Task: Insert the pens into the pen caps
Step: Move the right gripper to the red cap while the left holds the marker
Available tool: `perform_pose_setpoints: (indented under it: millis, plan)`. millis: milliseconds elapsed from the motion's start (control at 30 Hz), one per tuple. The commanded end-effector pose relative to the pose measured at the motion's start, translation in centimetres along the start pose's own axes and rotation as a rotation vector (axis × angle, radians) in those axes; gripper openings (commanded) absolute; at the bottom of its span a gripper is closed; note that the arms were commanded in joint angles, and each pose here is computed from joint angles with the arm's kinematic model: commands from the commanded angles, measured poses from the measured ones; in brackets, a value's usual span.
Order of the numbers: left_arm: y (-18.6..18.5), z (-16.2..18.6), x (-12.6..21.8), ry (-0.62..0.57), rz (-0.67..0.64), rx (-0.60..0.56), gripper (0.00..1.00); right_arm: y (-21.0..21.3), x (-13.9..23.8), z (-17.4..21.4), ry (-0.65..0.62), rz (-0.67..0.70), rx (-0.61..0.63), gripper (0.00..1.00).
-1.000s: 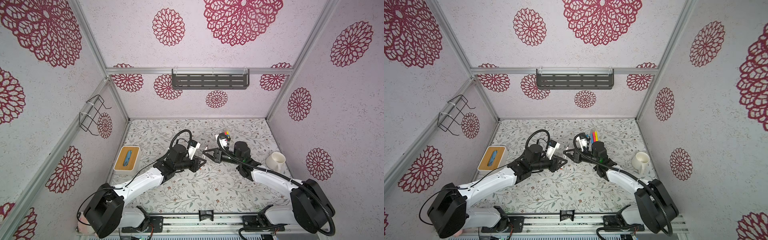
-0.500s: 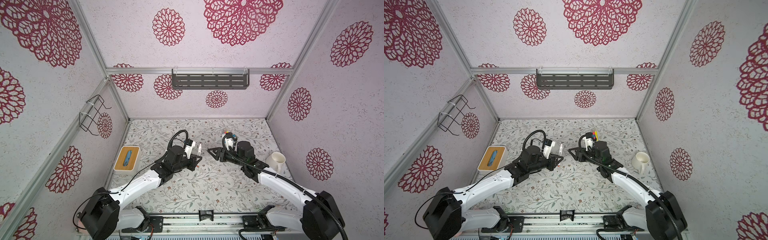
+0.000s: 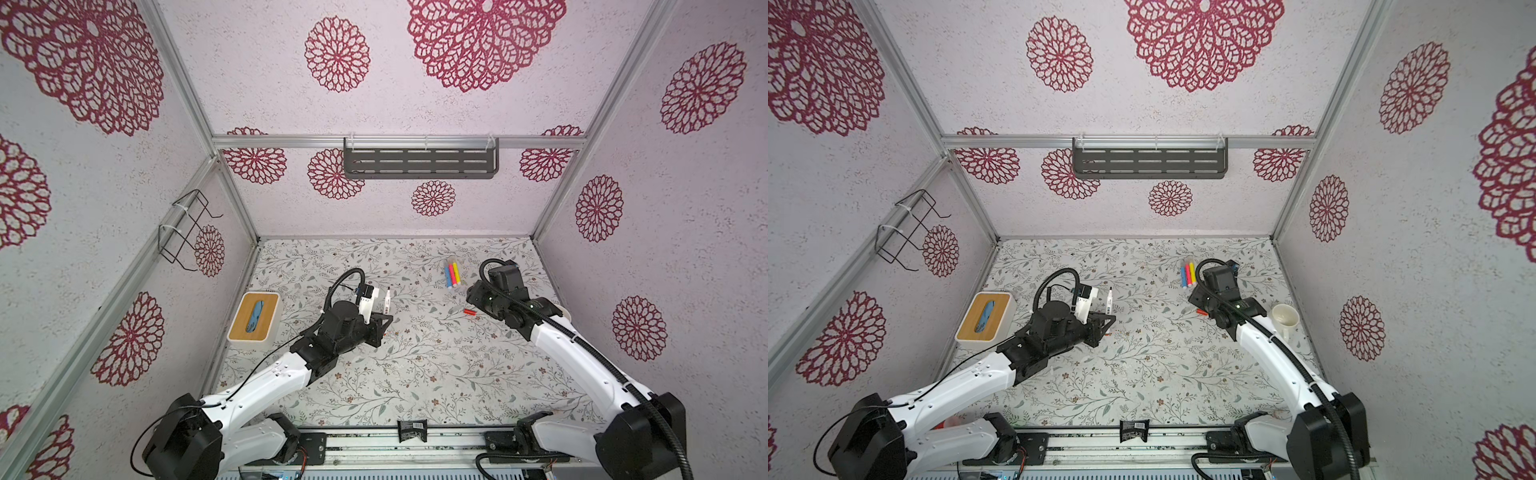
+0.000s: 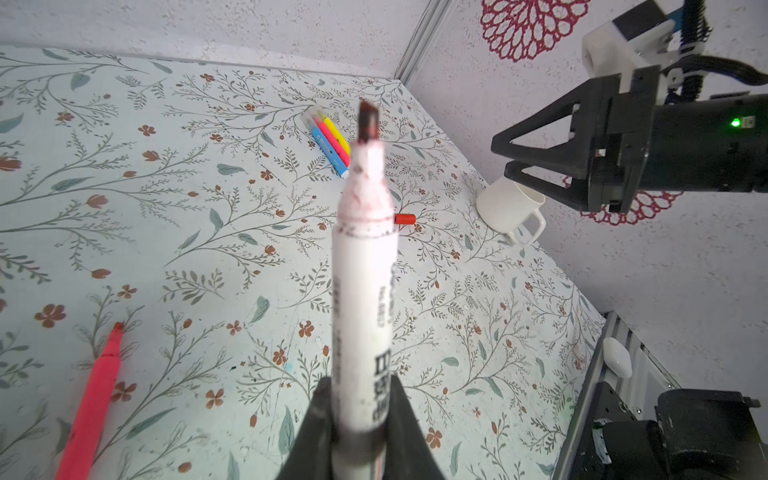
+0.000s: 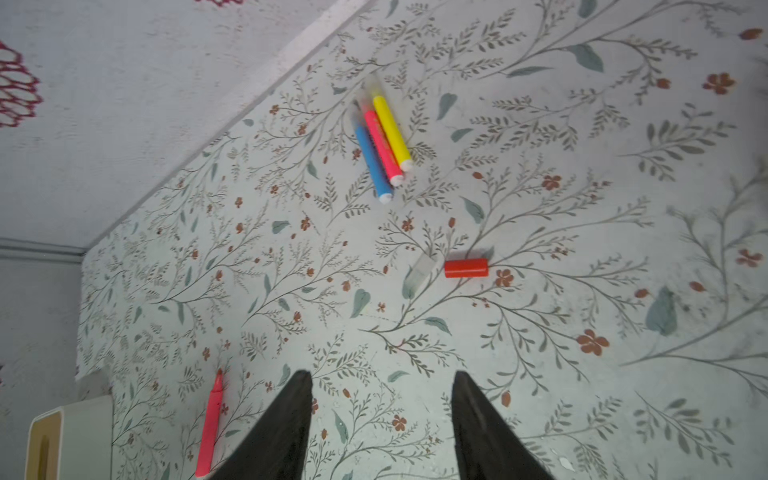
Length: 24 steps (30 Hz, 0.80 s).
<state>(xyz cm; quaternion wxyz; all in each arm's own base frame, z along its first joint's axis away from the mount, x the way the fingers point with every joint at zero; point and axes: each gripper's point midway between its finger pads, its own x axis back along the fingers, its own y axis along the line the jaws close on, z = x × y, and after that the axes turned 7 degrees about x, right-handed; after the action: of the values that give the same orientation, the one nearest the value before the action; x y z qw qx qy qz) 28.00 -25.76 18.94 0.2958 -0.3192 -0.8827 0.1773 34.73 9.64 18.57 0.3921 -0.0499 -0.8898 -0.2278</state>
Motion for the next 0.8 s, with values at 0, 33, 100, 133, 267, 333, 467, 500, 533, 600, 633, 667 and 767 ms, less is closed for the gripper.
perform_pose_setpoints:
  millis: [0, 33, 100, 133, 267, 333, 467, 500, 533, 600, 633, 667, 767]
  plan:
    - [0.2, -0.6, 0.6, -0.035, -0.009, -0.007, 0.00, -2.9, -1.4, 0.5, 0.084, 0.126, -0.111, 0.56]
    - [0.3, -0.5, 0.7, -0.034, -0.010, -0.006, 0.00, -3.1, -1.9, 0.8, 0.107, 0.137, -0.139, 0.56]
    - [0.3, -0.4, 0.8, -0.038, -0.010, -0.002, 0.00, -3.2, -2.9, 1.2, 0.145, 0.140, -0.192, 0.57]
    - [0.4, -0.3, 0.9, -0.040, -0.011, 0.000, 0.00, -3.1, -3.4, 1.4, 0.162, 0.138, -0.216, 0.57]
    - [0.5, 0.0, 1.1, -0.044, -0.009, 0.008, 0.00, -3.2, -4.5, 1.5, 0.213, 0.197, -0.315, 0.58]
    - [0.5, 0.1, 1.1, -0.043, -0.008, 0.008, 0.00, -3.5, -4.9, 1.4, 0.245, 0.249, -0.349, 0.58]
    - [0.6, 0.0, 1.1, -0.046, -0.010, 0.006, 0.00, -3.9, -6.4, 1.9, 0.331, 0.324, -0.408, 0.56]
    - [0.6, 0.0, 1.1, -0.047, -0.010, 0.008, 0.00, -3.9, -6.8, 2.0, 0.342, 0.335, -0.418, 0.55]
    - [0.6, 0.0, 1.1, -0.047, -0.009, 0.007, 0.00, -3.9, -7.2, 2.2, 0.352, 0.339, -0.430, 0.54]
    - [0.5, 0.0, 1.1, -0.050, -0.008, 0.008, 0.00, -3.8, -8.0, 2.7, 0.368, 0.343, -0.449, 0.52]
    - [0.6, 0.0, 1.1, -0.049, -0.008, 0.008, 0.00, -3.8, -8.4, 2.6, 0.363, 0.345, -0.452, 0.51]
    - [0.5, 0.0, 1.2, -0.050, -0.008, 0.007, 0.00, -3.9, -8.6, 2.6, 0.362, 0.352, -0.462, 0.51]
    - [0.6, 0.1, 1.3, -0.050, -0.009, 0.005, 0.00, -4.4, -9.3, 2.6, 0.359, 0.378, -0.489, 0.51]
